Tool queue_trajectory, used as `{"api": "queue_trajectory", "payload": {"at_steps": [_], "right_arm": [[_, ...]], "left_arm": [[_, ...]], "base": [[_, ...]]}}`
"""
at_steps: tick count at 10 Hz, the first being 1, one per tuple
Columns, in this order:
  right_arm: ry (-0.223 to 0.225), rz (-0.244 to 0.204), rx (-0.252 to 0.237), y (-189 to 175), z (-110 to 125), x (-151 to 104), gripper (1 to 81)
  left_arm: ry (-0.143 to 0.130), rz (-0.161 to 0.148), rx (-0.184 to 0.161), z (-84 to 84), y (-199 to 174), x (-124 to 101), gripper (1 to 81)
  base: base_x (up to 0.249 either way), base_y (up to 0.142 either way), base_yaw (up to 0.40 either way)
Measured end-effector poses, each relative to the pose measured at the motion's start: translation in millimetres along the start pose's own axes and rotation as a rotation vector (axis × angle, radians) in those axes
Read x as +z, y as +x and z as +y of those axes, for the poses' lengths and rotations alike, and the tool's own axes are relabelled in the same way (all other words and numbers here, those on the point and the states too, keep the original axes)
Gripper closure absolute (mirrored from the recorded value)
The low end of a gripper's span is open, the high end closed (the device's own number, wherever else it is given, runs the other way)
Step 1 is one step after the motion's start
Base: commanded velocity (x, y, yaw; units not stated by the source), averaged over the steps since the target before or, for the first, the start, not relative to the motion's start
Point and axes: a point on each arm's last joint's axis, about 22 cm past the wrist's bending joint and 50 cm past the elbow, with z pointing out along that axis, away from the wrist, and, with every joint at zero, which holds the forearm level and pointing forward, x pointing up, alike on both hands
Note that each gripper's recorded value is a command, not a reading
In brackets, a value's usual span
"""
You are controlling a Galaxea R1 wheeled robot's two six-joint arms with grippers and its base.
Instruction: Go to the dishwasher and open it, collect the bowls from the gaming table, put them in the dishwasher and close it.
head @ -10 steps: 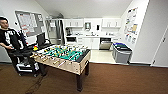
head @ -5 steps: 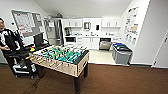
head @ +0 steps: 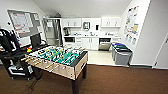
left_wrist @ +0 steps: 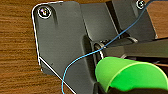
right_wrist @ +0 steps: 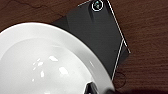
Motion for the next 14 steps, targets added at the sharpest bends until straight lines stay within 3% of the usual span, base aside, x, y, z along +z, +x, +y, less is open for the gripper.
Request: {"api": "queue_trajectory", "payload": {"at_steps": [14], "right_arm": [[0.000, -0.007, -0.006, -4.2, -2.3, 1.0, 81.1]], "left_arm": [[-0.007, -0.001, 0.000, 6.2, 0.3, 1.4, 81.1]], "base": [[0.140, -0.093, 0.000]]}}
